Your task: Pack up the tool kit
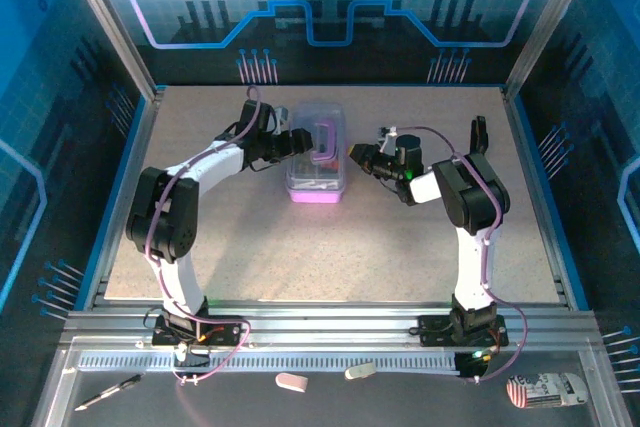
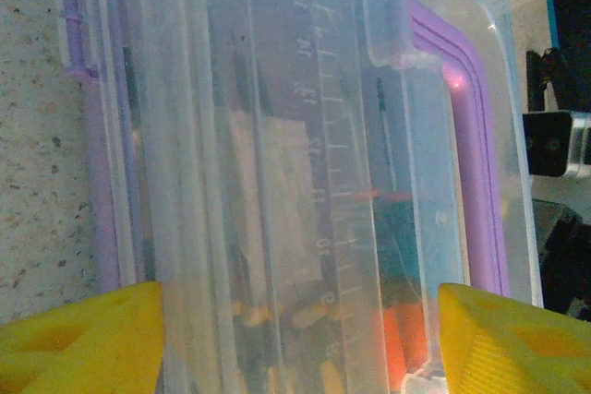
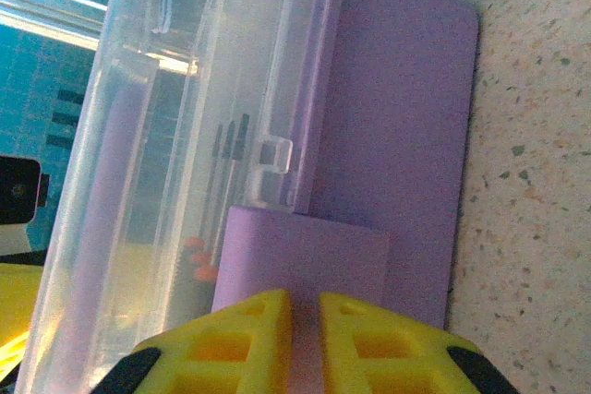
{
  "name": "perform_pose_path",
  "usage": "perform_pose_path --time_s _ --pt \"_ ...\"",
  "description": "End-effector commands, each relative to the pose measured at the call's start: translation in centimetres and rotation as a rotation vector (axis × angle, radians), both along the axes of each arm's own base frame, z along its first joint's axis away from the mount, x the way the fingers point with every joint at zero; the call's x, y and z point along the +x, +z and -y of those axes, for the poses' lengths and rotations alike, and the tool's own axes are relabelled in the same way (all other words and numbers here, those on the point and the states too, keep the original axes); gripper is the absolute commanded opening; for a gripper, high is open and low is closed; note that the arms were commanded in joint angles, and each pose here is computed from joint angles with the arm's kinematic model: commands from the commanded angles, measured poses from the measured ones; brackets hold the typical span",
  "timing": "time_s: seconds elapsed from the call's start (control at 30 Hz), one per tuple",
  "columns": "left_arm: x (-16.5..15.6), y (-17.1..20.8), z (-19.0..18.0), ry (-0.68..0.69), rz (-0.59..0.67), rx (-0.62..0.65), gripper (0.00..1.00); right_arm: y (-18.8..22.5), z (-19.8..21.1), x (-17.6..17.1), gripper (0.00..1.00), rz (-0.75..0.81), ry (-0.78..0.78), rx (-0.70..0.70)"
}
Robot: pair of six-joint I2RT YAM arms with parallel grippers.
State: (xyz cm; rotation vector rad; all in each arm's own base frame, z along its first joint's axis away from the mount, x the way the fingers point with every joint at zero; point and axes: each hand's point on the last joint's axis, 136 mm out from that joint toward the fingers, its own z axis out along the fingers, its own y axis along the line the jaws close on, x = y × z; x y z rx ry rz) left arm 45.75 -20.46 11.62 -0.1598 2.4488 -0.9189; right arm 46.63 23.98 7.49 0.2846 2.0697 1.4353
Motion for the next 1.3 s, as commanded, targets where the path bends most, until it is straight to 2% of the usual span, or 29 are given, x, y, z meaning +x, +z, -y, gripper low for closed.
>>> perform_pose_path --time_s 0.0,0.1,0.2,0.3,0.33,0.37,0.47,0.67,0.83,0.93,1.03,1.27 --pt "-9.4 -7.1 8.3 -0.302 -0.35 -0.178 0.73 -6.7 -6.8 -7.9 0.17 -0.256 0.254 -0.042" --pt "-9.5 -6.8 7.8 -0.3 -0.344 -0.15 0.73 -6.2 -5.9 -7.6 0.17 -0.247 0.237 -0.037" --pt "-9.0 -6.4 6.3 -0.262 -0.336 -0.066 0.76 -5.2 -4.0 -6.9 0.18 -0.236 0.197 -0.041" --pt "-7.9 -5.3 4.0 -0.191 -0.31 0.031 0.86 -3.9 -1.6 -6.2 0.2 -0.217 0.151 -0.073" --pt "-7.5 -4.7 3.1 -0.162 -0.291 0.071 0.95 -3.2 -0.6 -5.7 0.21 -0.205 0.132 -0.087" --pt "-7.0 -3.9 2.2 -0.134 -0.268 0.108 0.99 -2.5 0.2 -5.4 0.21 -0.192 0.115 -0.1" --pt "-5.6 -1.4 -0.3 -0.055 -0.213 0.166 0.99 -1.5 2.9 -5.5 0.23 -0.191 0.069 -0.15" --pt "-4.1 2.9 -2.3 0.008 -0.132 0.131 0.99 1.9 5.2 -4.8 0.26 -0.124 0.028 -0.265" --pt "-4.7 4.4 -3.9 0.095 -0.063 0.139 0.99 2.3 6.1 -5.2 0.28 -0.121 0.01 -0.376" --pt "-5.2 4.1 -4.8 0.143 -0.022 0.138 0.99 1.8 6.0 -4.6 0.29 -0.137 0.009 -0.432" --pt "-5.3 2.3 -5.1 0.154 -0.083 0.132 0.99 0.7 5.5 -3.4 0.26 -0.168 0.014 -0.453" --pt "-4.4 0.5 -0.8 0.028 -0.143 -0.05 0.99 -0.9 2.2 -1.8 0.22 -0.195 0.079 -0.454"
